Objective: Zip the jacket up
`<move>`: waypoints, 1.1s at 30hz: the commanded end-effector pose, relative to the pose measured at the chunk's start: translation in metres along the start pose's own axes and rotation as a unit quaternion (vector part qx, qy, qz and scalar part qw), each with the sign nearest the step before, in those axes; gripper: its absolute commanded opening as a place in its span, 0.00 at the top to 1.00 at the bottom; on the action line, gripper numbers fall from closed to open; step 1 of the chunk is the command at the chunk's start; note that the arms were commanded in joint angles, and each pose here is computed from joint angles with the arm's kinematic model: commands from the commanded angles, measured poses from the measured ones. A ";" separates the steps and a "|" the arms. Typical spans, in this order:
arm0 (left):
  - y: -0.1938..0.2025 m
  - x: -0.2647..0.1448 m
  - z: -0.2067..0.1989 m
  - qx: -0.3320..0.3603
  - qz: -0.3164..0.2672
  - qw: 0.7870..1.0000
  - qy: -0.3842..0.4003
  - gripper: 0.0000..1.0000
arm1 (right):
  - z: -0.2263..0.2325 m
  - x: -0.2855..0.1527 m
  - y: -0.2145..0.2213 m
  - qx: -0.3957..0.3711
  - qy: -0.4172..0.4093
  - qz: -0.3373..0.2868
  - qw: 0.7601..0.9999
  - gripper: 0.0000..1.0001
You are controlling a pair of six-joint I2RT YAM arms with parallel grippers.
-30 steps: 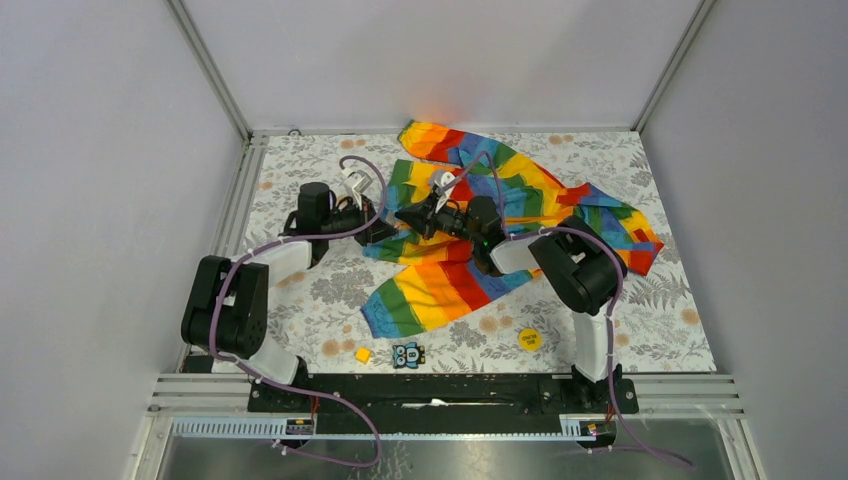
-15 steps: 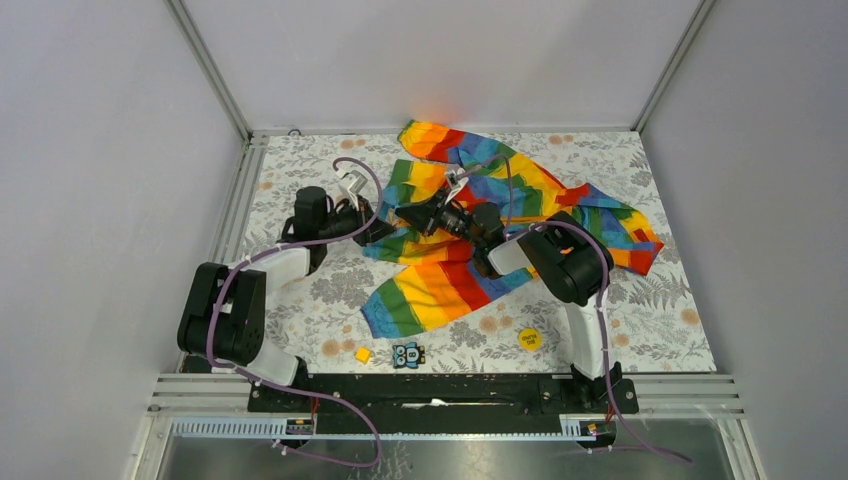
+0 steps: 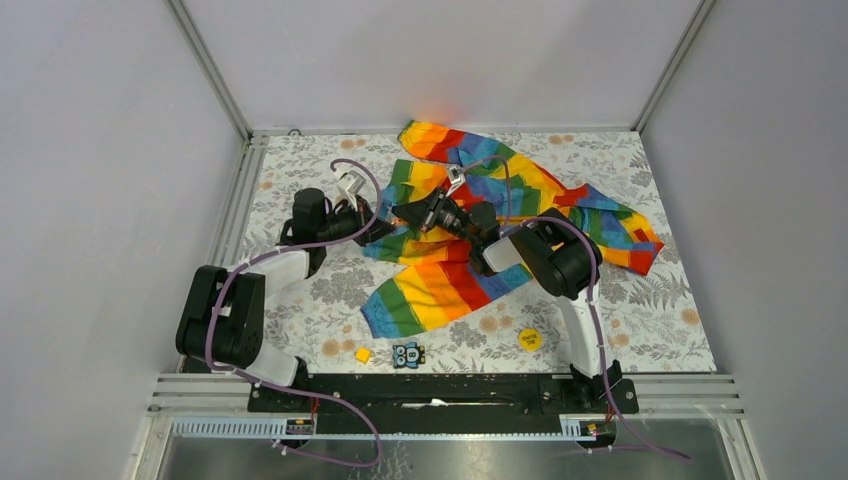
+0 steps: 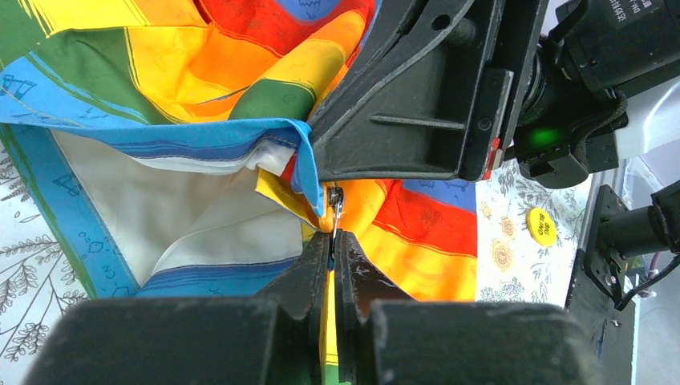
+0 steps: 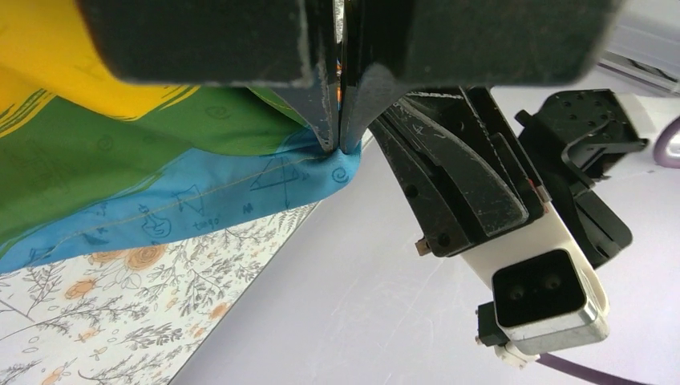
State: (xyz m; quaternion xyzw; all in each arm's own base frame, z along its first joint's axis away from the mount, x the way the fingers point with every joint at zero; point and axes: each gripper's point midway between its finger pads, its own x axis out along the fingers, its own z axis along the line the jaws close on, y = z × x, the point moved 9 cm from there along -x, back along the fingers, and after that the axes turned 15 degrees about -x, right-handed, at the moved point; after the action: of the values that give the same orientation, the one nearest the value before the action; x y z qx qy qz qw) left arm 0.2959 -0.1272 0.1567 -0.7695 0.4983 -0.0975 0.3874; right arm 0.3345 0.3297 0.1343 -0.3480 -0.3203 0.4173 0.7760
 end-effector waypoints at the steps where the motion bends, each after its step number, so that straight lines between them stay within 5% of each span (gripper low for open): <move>1: -0.018 0.000 -0.011 0.044 -0.037 0.998 0.019 0.98 | 0.030 0.013 -0.027 0.007 -0.078 -0.069 0.995 1.00; 9: -0.019 0.004 -0.011 0.011 -0.034 0.999 0.013 0.92 | 0.031 0.015 -0.028 0.014 -0.070 -0.078 0.994 1.00; 11: -0.019 0.003 -0.011 -0.013 -0.027 1.000 -0.001 0.76 | 0.026 0.012 -0.027 0.005 -0.063 -0.078 0.995 1.00; 21: -0.024 -0.019 -0.016 -0.099 -0.031 0.995 -0.001 0.43 | 0.019 0.010 -0.025 -0.001 -0.058 -0.073 0.996 1.00; 24: -0.028 -0.030 -0.014 -0.127 -0.052 0.990 -0.028 0.17 | 0.019 0.011 -0.026 -0.001 -0.058 -0.075 0.996 1.00; 28: -0.040 -0.034 -0.017 -0.124 -0.092 0.986 -0.059 0.16 | 0.019 0.011 -0.027 0.005 -0.056 -0.077 0.995 1.00; 33: -0.048 -0.029 -0.014 -0.108 -0.099 0.986 -0.077 0.30 | 0.019 0.012 -0.028 0.013 -0.053 -0.080 0.995 1.00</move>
State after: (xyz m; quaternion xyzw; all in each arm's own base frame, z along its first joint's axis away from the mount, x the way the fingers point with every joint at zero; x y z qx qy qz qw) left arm 0.2965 -0.0987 0.1919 -0.8539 0.4222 -0.0070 0.3044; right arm 0.3359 0.3319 0.1348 -0.3128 -0.2962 0.4224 0.7975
